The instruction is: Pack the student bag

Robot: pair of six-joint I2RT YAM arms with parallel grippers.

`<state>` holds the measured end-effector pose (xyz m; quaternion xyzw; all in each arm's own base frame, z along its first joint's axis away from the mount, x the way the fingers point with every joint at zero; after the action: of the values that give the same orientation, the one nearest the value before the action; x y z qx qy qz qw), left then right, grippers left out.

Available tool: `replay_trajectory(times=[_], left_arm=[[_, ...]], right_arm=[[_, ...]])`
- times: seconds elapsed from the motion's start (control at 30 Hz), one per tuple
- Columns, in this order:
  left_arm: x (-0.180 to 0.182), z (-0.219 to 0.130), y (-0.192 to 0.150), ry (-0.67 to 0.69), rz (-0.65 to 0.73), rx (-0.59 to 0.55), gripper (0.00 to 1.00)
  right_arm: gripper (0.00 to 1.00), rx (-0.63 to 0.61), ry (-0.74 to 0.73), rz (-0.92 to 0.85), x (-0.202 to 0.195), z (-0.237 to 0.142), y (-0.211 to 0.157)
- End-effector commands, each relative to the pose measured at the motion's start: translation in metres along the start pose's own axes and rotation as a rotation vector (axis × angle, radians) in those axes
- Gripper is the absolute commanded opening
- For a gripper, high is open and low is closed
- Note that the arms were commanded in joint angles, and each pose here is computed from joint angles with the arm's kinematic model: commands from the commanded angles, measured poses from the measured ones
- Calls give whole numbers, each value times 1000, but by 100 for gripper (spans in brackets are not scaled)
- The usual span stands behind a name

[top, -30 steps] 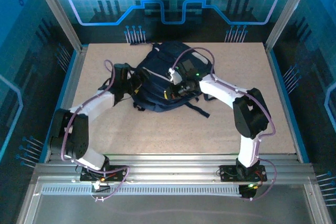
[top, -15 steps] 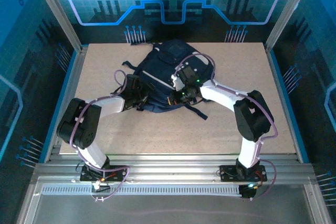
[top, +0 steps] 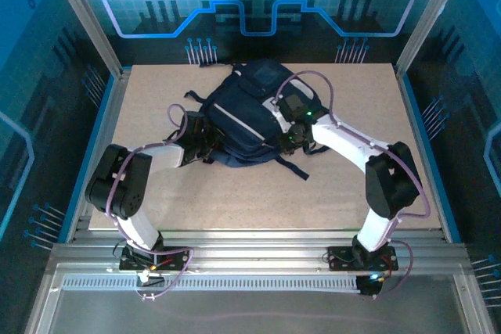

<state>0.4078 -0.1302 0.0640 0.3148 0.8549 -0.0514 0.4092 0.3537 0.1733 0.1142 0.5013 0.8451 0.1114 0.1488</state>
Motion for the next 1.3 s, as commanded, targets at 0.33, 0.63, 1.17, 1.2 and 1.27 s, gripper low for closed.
replay_trajectory(times=[0.33, 0.63, 1.17, 1.2, 1.27], left_arm=[[20, -14, 22, 74, 18, -90, 0], [1, -20, 20, 24, 46, -54, 0], [-5, -26, 12, -4, 50, -19, 1], [-5, -26, 12, -4, 50, -19, 1], [-4, -26, 12, -1, 50, -20, 1]], right_arm=[[0, -98, -28, -77, -12, -27, 39], [37, -176, 370, -126, 80, -13, 12], [36, -163, 252, -176, 105, 42, 40], [29, -168, 243, -174, 104, 43, 42], [14, -174, 229, -175, 102, 42, 44]])
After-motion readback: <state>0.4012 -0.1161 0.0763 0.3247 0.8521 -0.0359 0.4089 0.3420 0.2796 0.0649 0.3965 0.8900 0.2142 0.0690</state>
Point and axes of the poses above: each hand's point on the last joint's axis, 136 mm out from that joint toward the fingers, its own z axis out along the fingers, its own x axis along the line the jaws close on, y = z × x, the point moved 1 cm from there along -z, back along the fingers, and after that the axes turned 3 degrees about -z, right-handed, at the moved point
